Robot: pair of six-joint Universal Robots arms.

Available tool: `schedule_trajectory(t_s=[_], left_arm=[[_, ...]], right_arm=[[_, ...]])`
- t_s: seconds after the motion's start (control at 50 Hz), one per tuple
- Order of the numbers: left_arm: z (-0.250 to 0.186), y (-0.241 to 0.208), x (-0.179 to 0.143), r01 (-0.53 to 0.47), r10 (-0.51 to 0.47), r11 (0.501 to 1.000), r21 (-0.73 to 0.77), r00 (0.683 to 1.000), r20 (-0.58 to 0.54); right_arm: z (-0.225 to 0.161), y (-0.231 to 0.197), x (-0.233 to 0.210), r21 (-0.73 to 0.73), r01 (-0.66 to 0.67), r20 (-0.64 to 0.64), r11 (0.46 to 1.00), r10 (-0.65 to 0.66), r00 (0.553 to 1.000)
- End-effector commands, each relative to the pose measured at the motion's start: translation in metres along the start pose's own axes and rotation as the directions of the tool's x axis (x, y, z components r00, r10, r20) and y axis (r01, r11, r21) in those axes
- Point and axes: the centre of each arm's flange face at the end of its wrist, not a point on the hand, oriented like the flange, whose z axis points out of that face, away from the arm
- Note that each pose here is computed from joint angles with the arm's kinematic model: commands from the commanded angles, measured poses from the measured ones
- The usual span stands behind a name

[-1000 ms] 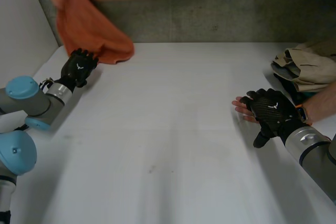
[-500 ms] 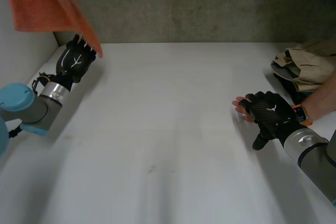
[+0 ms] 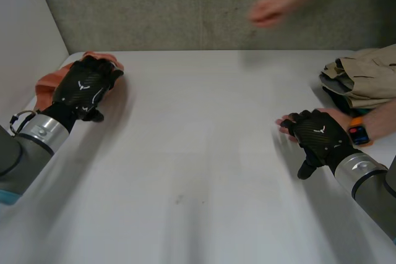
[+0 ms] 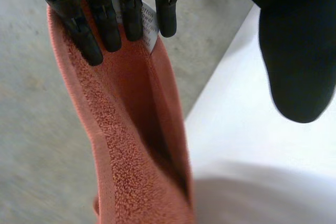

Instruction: Fold the laundry.

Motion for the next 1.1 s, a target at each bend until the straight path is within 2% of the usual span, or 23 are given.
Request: schedule_trajectory(t_s=[0.02, 0.08, 0.12, 0.22, 0.32, 0.42, 0.5, 0.68, 0.82, 1.0, 1.1], left_arm=[[0.001, -0.013, -0.020, 0.100, -0.099, 0.992, -0.071, 0.995, 0.019], [0.012, -0.011, -0.040, 0.086, -0.075, 0.993, -0.084, 0.989, 0.125], [0.021, -0.001, -0.052, 0.092, -0.062, 0.988, -0.128, 0.974, 0.217], [0.033, 0.021, -0.064, 0.118, -0.044, 0.969, -0.218, 0.947, 0.317], [0.043, 0.041, -0.057, 0.149, -0.072, 0.952, -0.269, 0.958, 0.278], [0.057, 0.060, -0.052, 0.137, -0.060, 0.946, -0.292, 0.964, 0.259], [0.069, 0.073, -0.048, 0.100, -0.027, 0.951, -0.293, 0.970, 0.241], [0.093, 0.105, -0.040, -0.051, 0.118, 0.950, -0.309, 0.972, 0.203], [0.103, 0.124, -0.034, -0.081, 0.145, 0.948, -0.308, 0.971, 0.192], [0.113, 0.132, -0.039, -0.091, 0.161, 0.952, -0.294, 0.961, 0.223], [0.118, 0.112, -0.043, -0.106, 0.173, 0.960, -0.259, 0.951, 0.255]], right_arm=[[-0.001, 0.002, -0.002, -0.008, -0.004, 0.005, 1.000, 0.004, 1.000], [-0.002, 0.003, -0.002, -0.010, -0.005, 0.005, 1.000, 0.005, 1.000], [-0.003, 0.003, -0.003, -0.012, -0.004, 0.006, 1.000, 0.004, 1.000], [-0.004, 0.004, -0.004, -0.016, -0.006, 0.008, 1.000, 0.006, 1.000], [-0.004, 0.005, -0.004, -0.019, -0.007, 0.009, 1.000, 0.007, 1.000], [-0.005, 0.006, -0.005, -0.021, -0.008, 0.011, 1.000, 0.008, 1.000], [-0.005, 0.006, -0.005, -0.023, -0.008, 0.011, 1.000, 0.009, 1.000], [-0.006, 0.007, -0.007, -0.027, -0.010, 0.015, 1.000, 0.010, 1.000], [-0.006, 0.007, -0.006, -0.028, -0.010, 0.014, 1.000, 0.011, 1.000], [-0.007, 0.005, -0.005, -0.021, -0.008, 0.011, 1.000, 0.008, 1.000], [-0.008, 0.002, -0.003, -0.011, -0.002, 0.002, 1.000, 0.002, 1.000]])
